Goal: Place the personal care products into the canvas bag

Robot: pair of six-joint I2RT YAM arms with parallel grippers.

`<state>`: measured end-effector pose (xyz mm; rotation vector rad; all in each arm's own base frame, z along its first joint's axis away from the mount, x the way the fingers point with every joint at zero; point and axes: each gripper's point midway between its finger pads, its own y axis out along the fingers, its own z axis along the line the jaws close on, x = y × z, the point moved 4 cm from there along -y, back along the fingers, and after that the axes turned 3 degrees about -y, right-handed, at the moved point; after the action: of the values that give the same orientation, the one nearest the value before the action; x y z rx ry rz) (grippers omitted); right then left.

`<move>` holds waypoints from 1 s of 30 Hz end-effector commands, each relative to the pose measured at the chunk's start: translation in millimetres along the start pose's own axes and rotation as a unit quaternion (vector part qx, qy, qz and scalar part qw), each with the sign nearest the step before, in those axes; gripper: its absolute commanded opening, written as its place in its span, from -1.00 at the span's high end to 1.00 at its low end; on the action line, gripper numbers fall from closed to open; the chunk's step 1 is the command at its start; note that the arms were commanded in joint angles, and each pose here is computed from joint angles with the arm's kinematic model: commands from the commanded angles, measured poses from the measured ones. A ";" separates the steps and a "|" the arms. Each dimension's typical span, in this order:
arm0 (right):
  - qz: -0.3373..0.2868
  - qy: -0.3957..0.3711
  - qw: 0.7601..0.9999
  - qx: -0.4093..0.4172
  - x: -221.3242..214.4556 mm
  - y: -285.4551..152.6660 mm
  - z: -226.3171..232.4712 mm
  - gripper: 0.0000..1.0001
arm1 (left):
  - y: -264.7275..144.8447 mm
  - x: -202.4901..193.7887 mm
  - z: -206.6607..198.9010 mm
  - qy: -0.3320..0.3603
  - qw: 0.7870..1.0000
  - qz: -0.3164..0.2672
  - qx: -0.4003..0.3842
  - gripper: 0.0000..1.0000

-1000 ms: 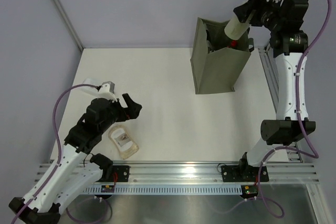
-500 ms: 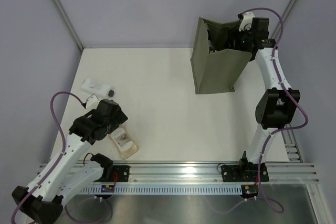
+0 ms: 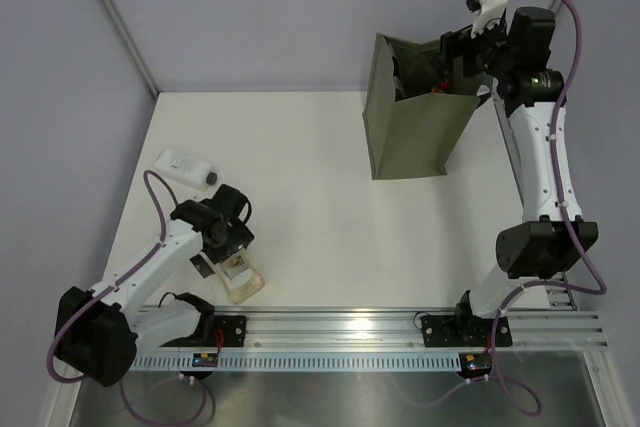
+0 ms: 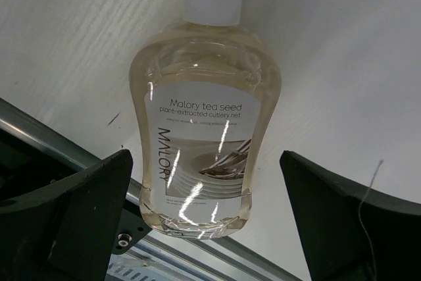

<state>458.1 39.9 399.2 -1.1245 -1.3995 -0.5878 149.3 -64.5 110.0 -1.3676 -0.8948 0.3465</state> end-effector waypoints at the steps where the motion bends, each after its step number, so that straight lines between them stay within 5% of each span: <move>1: -0.046 -0.016 0.998 0.035 37.5 -41.3 20.2 -0.99 | 11.2 -13.1 -10.5 0.011 0.999 0.043 -0.015 -0.98; 7: -0.083 0.020 0.981 0.174 26.9 -93.7 90.0 -0.99 | 34.7 -23.1 -16.5 0.045 0.996 0.083 -0.005 -0.98; 11: -0.109 0.062 0.943 0.309 13.9 -131.8 143.5 -0.99 | 53.8 -29.4 -19.2 0.071 0.990 0.124 0.013 -0.98; 15: -0.068 0.110 0.910 0.393 -27.6 -136.1 181.4 -0.99 | 62.3 -30.8 -35.9 0.093 0.984 0.152 0.006 -0.84; 16: -0.055 0.102 0.912 0.394 -35.7 -135.8 189.0 -0.99 | 61.5 -28.1 -40.6 0.100 0.984 0.147 -0.006 -0.60; 17: -0.044 0.107 0.916 0.384 -41.1 -133.7 188.0 -0.99 | 60.2 -25.2 -45.0 0.106 0.984 0.140 -0.020 -0.60; 18: -0.034 0.111 0.915 0.386 -44.5 -133.2 191.7 -0.99 | 55.2 -24.7 -52.7 0.112 0.982 0.143 -0.049 0.06; 20: -0.012 0.117 0.910 0.398 -50.6 -132.3 201.6 -0.99 | 36.4 -16.6 -75.5 0.130 0.972 0.117 -0.155 0.67; 21: -0.005 0.116 0.909 0.400 -52.7 -131.2 204.6 -0.99 | 23.0 -18.8 -86.4 0.138 0.959 0.125 -0.215 0.93; 23: 0.010 0.108 0.909 0.403 -56.0 -126.8 215.8 -0.99 | -10.4 -8.9 -110.9 0.166 0.920 0.079 -0.347 1.00; 30: 0.058 0.174 0.902 0.391 -82.5 -82.3 250.8 -0.99 | -148.4 -16.6 -156.2 0.289 0.665 0.003 -0.689 1.00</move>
<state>238.4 186.0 315.9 -0.3642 -1.1727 -0.0329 209.1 -172.5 151.8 -2.2817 -0.5914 -0.3051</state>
